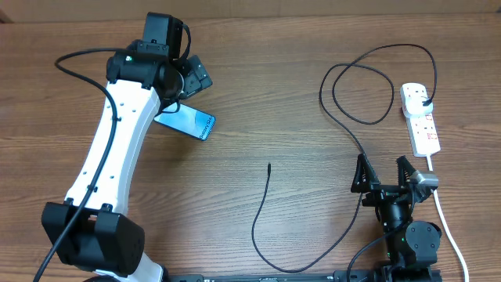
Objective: Plug charger to phone and switch on socket
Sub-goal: 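Reach the left gripper forward over the Galaxy phone, then lower the left gripper and close it on the phone's bottom edge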
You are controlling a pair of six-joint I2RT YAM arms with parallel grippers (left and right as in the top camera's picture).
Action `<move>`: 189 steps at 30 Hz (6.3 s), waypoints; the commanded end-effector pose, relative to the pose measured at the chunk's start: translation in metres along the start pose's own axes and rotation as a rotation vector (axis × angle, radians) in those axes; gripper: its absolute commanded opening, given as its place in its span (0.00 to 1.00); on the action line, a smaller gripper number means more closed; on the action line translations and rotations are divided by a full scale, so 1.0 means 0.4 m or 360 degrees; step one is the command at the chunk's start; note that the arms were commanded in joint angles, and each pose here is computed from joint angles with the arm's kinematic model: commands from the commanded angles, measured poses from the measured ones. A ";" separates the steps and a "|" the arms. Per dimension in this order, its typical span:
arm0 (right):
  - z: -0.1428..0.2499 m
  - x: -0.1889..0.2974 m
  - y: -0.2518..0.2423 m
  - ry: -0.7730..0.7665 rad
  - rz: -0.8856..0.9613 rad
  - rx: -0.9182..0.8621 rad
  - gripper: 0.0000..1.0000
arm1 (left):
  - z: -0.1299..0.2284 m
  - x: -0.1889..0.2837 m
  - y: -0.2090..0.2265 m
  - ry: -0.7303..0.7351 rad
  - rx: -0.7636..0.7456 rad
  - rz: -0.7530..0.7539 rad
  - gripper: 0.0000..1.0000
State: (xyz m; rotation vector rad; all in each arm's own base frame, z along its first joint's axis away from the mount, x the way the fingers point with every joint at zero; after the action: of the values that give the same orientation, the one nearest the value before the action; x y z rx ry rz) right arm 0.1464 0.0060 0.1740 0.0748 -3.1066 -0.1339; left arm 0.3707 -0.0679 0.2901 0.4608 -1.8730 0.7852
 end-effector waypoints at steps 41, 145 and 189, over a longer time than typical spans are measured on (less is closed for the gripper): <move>0.005 0.000 0.001 -0.0007 -0.0004 0.0004 1.00 | -0.025 -0.357 0.080 0.0229 0.1008 -0.0557 1.00; 0.005 0.000 0.001 -0.0007 -0.0004 0.0004 1.00 | 0.006 -0.497 0.126 0.0160 0.1058 -0.0677 1.00; 0.005 0.000 0.001 -0.0007 -0.0004 0.0004 1.00 | 0.017 -0.529 0.155 0.0159 0.1228 -0.0794 1.00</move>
State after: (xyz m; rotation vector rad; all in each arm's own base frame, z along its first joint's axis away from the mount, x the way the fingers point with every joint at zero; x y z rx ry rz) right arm 0.1464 0.0061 0.1740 0.0753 -3.1065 -0.1351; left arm 0.4215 -0.0419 0.1002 1.1955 -1.2643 1.1803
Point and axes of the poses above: each gripper's point midway between its finger pads, its own x axis back along the fingers, its own y axis along the line the jaws close on, z = x × y, the point moved 10 cm from there along x, back along the fingers, and after that the axes turned 14 degrees about x, right-handed, at the moved point
